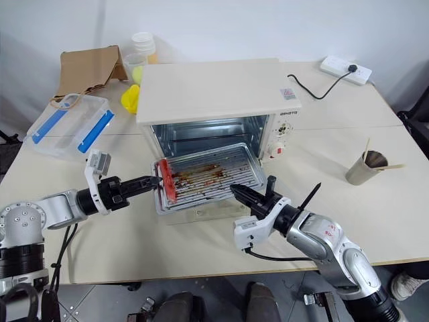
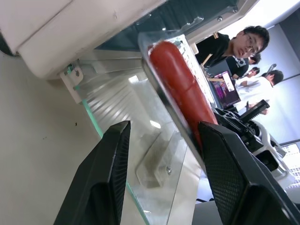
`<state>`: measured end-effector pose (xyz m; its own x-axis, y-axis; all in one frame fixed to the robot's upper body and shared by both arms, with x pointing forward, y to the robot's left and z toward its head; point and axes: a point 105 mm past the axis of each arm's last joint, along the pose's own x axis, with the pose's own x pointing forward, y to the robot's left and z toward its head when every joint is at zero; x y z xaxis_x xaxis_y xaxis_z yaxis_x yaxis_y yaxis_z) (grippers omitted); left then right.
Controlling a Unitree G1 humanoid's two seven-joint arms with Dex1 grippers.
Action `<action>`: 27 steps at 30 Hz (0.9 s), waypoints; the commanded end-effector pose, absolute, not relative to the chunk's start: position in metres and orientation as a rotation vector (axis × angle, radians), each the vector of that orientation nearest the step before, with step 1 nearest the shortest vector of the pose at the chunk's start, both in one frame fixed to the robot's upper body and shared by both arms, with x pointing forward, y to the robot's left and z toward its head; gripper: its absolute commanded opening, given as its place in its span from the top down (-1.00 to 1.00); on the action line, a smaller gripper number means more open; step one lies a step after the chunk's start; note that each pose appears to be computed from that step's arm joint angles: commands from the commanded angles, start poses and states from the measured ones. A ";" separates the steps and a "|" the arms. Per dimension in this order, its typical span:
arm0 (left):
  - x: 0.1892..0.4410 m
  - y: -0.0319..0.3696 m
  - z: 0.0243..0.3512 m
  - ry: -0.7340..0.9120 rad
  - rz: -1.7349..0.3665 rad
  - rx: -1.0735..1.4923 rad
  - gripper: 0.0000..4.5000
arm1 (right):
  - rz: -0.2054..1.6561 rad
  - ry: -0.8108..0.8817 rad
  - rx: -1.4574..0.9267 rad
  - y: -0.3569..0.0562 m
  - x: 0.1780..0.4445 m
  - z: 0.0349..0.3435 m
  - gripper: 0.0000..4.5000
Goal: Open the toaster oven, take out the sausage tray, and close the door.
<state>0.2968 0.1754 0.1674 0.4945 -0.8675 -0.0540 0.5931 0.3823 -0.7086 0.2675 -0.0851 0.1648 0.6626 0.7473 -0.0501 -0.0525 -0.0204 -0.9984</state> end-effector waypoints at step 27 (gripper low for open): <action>0.292 0.159 0.171 0.632 -1.050 -0.936 1.00 | 0.698 -0.713 -1.438 -0.086 0.268 0.185 1.00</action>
<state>0.2946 0.1552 0.1673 0.3882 -0.9212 -0.0277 0.4366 0.2103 -0.8747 0.2684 -0.0831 0.1665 0.6195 0.7830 -0.0566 -0.0444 -0.0370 -0.9983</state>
